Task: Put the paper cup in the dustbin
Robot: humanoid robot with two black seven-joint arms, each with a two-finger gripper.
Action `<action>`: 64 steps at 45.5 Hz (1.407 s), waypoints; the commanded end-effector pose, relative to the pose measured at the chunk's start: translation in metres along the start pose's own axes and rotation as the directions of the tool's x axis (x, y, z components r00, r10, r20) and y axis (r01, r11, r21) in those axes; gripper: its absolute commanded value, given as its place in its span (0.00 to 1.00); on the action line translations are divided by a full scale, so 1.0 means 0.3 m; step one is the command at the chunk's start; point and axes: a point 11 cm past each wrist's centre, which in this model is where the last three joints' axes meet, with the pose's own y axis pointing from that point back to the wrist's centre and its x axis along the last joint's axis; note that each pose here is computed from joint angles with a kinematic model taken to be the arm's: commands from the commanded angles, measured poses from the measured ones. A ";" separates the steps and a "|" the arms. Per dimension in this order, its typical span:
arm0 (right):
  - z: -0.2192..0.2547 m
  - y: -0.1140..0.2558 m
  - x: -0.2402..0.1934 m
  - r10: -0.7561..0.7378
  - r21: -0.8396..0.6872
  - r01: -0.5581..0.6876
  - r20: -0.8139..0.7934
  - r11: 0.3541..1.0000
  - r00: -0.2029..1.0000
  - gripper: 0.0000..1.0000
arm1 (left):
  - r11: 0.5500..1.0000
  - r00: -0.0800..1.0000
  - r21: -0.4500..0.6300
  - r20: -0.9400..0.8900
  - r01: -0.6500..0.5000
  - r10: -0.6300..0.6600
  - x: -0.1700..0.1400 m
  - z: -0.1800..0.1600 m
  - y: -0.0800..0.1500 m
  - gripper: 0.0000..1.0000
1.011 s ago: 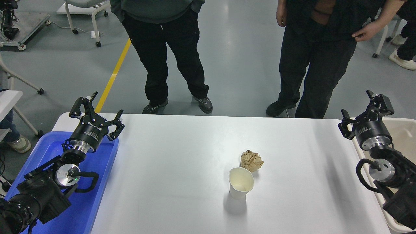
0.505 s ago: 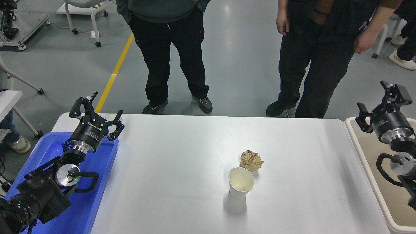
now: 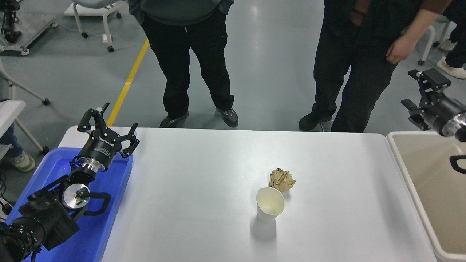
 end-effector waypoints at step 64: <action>-0.034 0.023 -0.867 -0.839 -0.461 0.704 -0.363 0.540 0.406 0.99 | 1.000 1.000 0.000 0.000 0.000 0.000 0.000 0.000 0.000 1.00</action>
